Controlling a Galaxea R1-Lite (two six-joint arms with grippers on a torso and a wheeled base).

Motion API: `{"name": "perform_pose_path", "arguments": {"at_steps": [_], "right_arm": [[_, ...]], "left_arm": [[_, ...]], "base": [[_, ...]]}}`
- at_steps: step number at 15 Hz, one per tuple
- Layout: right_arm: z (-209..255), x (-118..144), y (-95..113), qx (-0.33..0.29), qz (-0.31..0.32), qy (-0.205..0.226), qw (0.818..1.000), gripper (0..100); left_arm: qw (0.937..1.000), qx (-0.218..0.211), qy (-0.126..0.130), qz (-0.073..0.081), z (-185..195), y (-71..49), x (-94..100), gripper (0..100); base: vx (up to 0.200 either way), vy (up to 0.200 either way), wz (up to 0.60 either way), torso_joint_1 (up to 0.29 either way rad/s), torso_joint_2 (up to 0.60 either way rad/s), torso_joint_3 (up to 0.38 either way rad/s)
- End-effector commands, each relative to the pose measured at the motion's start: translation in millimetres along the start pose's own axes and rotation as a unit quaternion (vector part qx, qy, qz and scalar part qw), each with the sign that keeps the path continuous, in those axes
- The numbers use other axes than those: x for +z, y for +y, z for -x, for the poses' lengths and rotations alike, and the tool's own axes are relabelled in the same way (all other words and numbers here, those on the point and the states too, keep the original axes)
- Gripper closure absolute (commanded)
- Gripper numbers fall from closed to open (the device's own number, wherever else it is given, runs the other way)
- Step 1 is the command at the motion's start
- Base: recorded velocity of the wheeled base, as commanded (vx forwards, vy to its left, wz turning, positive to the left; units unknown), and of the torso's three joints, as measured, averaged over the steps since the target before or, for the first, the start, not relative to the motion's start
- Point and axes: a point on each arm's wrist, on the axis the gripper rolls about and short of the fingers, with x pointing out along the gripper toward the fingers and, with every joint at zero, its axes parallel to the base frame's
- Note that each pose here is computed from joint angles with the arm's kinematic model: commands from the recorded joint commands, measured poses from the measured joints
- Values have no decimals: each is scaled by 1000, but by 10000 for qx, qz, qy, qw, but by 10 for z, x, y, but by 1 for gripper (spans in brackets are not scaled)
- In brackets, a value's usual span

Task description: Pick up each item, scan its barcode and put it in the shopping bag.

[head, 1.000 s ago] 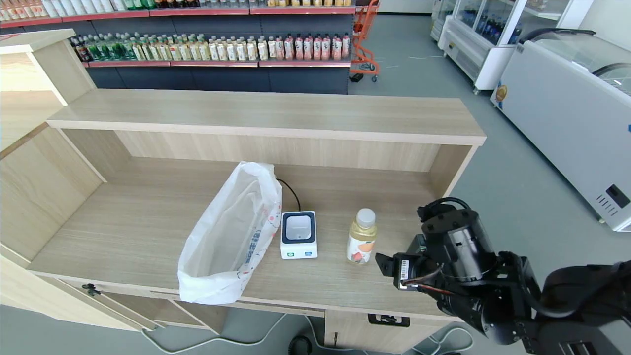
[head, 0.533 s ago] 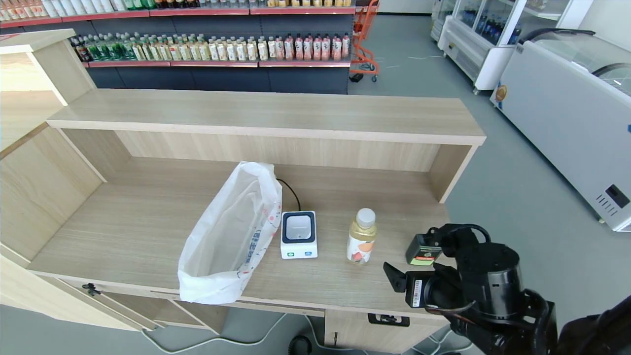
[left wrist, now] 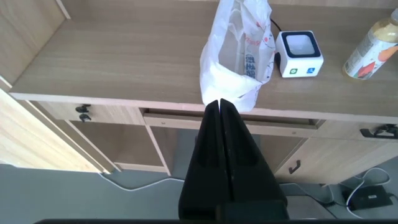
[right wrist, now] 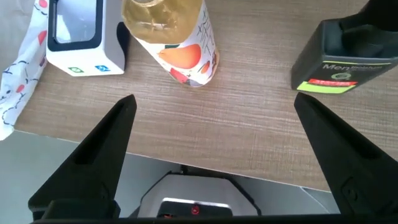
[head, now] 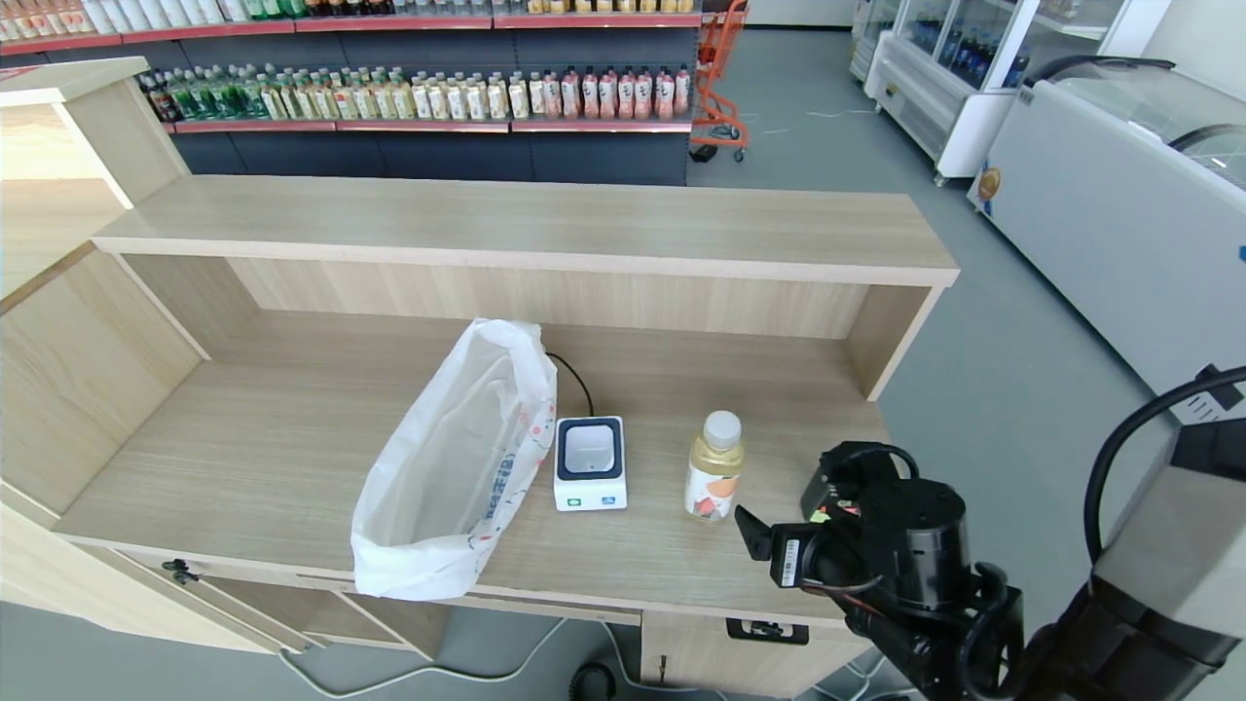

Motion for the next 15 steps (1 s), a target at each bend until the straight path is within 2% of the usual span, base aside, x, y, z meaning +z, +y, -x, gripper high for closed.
{"name": "perform_pose_path", "arguments": {"at_steps": [1, 15], "right_arm": [[-159, -66, 55, 6, 58, 35, 10000, 0], [-921, -160, 378, 103, 363, -385, 9985, 0]], "left_arm": [[10000, 0, -2, 0, 0, 0, 0, 100], [10000, 0, -2, 0, 0, 0, 0, 100]], "base": [[0, 0, 0, 0, 0, 0], [0, 0, 0, 0, 0, 0]]}}
